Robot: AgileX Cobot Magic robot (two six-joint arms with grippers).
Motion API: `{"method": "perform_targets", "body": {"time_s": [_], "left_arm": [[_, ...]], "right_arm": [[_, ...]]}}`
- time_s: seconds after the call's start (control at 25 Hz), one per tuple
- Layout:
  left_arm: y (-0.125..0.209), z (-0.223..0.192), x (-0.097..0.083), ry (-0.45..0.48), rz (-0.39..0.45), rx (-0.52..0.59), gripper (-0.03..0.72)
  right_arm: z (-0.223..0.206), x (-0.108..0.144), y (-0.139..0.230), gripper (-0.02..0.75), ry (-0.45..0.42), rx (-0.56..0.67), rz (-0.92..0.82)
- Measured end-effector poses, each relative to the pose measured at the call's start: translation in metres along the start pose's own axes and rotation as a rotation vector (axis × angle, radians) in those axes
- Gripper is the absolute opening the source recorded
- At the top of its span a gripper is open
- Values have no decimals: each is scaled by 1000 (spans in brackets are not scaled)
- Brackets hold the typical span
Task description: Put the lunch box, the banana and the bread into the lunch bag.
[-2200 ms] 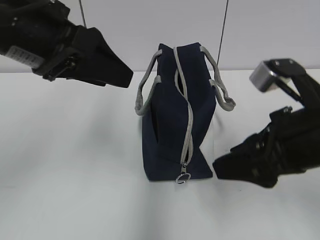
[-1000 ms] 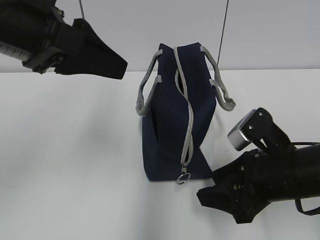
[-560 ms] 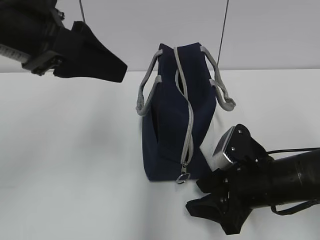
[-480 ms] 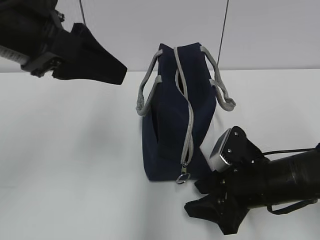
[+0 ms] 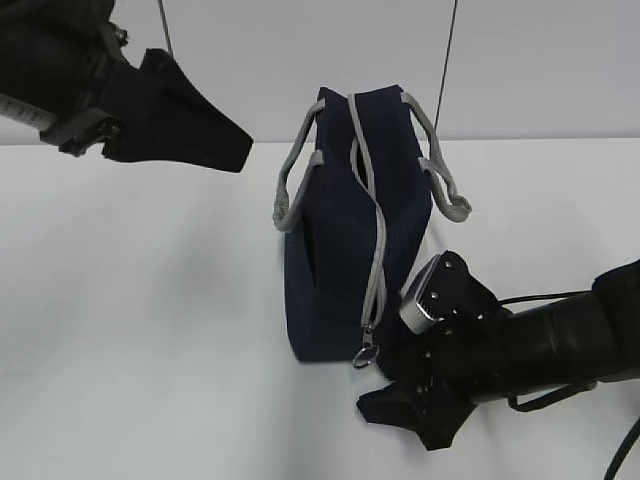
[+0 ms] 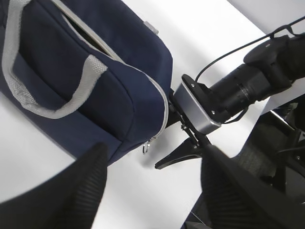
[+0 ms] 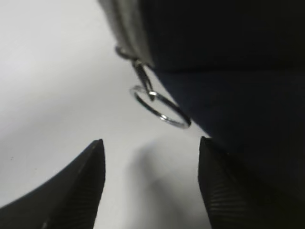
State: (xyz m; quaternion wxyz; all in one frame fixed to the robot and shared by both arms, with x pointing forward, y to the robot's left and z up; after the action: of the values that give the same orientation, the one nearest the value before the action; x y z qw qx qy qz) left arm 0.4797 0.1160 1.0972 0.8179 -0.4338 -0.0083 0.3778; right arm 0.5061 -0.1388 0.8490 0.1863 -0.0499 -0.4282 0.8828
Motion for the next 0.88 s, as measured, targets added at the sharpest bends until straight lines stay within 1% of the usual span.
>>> {"method": "perform_targets", "body": {"time_s": [0.28,0.52,0.88], "left_arm": [[1,0,0,1,-5,9,435],[2,0,0,2,-7,17,435],[2,0,0,1,-9,18,434]], "right_arm": [[-5,-4,-4,459,-12,-22,17],[-5,-1,-10,459,-40,-69,30],[-5,0,-12,459,-46,-80,50]]}}
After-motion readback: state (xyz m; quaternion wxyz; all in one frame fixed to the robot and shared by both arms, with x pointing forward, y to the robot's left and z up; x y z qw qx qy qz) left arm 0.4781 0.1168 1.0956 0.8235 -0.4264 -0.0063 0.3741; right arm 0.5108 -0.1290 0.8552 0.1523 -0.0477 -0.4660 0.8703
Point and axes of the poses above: a point on each arm's last joint axis where the gripper is mounted, z pointing back along that axis away from the gripper, x along the wrist's bending axis when the last joint is at zero, y = z × x, the point moved 4 cm from there along -z, pointing out along that axis toward the gripper, and after that the axes turned 4 degrees about z, right-handed, at the moved point
